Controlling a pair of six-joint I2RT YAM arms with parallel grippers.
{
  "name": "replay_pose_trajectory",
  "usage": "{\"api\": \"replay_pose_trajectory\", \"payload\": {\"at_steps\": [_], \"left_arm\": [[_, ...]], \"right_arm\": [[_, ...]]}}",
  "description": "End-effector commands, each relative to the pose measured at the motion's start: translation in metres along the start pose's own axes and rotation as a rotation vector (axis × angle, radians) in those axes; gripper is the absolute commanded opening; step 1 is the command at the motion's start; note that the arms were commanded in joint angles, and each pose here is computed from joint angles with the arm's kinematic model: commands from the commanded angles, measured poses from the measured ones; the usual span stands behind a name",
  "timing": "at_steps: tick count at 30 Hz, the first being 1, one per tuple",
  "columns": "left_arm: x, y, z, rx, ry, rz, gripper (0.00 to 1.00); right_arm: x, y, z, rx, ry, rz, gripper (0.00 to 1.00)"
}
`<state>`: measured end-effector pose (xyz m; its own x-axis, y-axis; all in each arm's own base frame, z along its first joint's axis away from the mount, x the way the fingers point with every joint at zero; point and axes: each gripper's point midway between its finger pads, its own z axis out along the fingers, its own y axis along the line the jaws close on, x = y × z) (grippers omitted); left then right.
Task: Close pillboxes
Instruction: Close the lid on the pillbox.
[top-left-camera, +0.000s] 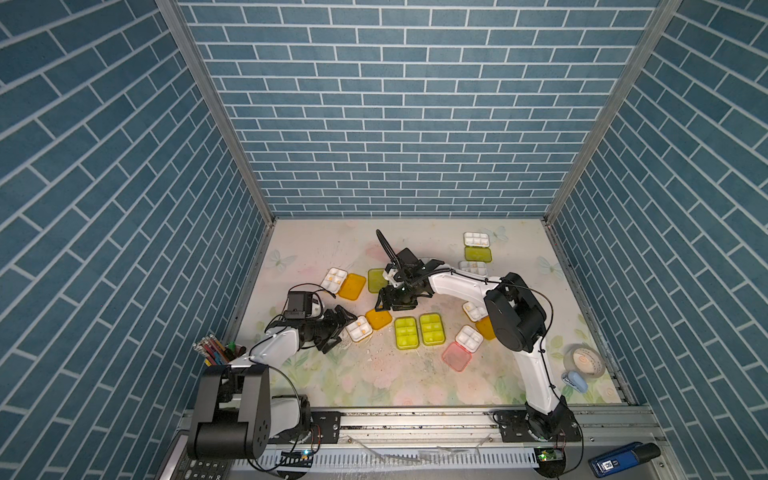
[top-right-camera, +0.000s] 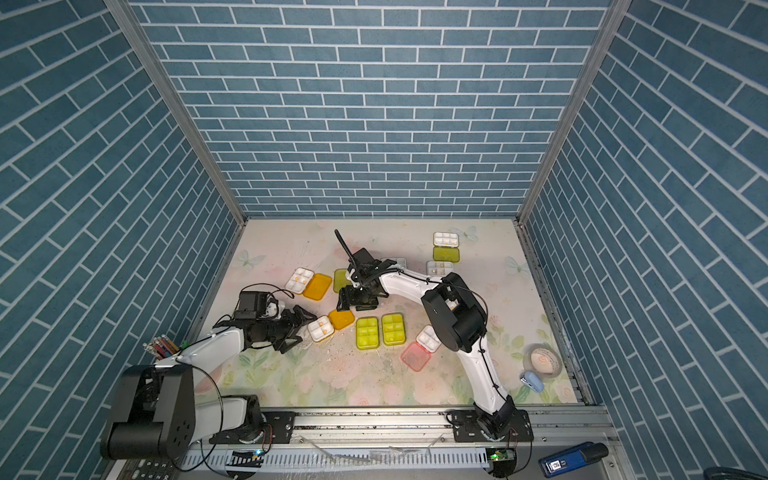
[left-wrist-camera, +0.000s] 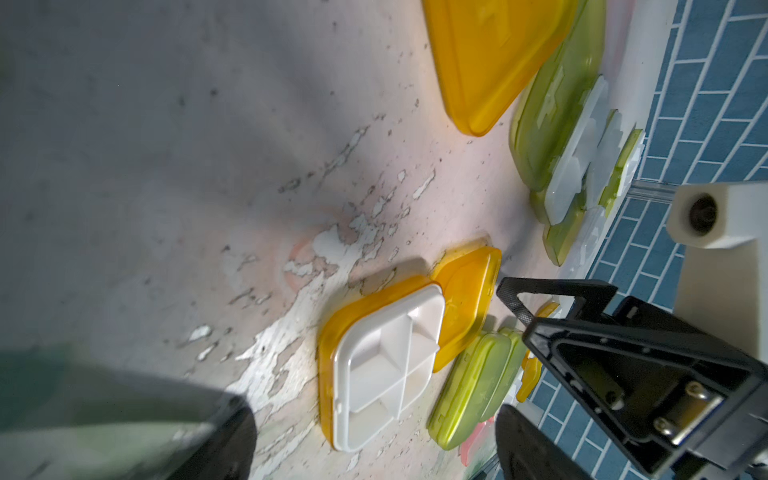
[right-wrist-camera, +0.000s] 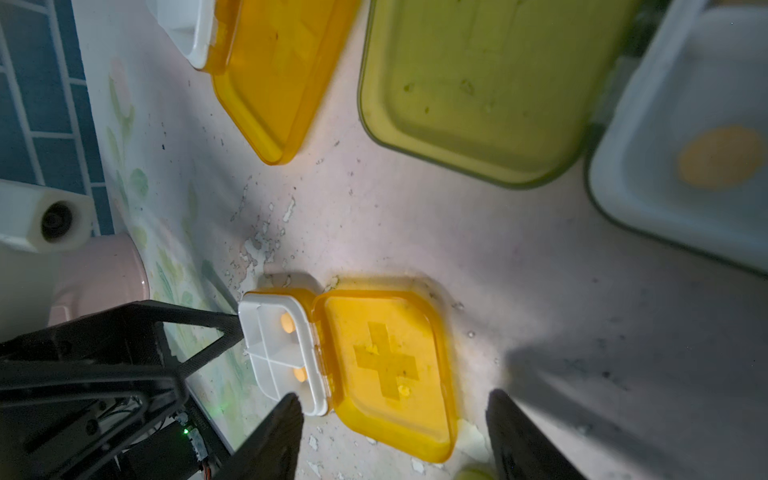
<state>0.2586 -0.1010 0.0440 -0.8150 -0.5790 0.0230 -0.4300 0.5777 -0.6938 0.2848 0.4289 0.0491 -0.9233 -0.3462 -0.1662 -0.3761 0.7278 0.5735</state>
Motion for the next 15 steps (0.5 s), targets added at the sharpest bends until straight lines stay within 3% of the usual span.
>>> {"api": "replay_pose_trajectory", "payload": {"at_steps": [1,9,15], "left_arm": [[-0.005,-0.006,0.003,0.017,-0.006,0.01,0.91],[-0.006,-0.003,0.006,0.002,-0.007,0.006,0.91],[-0.003,0.001,0.008,-0.012,-0.004,0.009,0.91]], "right_arm": [[-0.004,0.011,0.001,-0.056,0.001,0.01,0.71],[-0.002,0.013,0.008,-0.111,-0.005,0.069,0.68],[0.002,-0.003,0.013,-0.052,-0.01,0.09,0.67]]}}
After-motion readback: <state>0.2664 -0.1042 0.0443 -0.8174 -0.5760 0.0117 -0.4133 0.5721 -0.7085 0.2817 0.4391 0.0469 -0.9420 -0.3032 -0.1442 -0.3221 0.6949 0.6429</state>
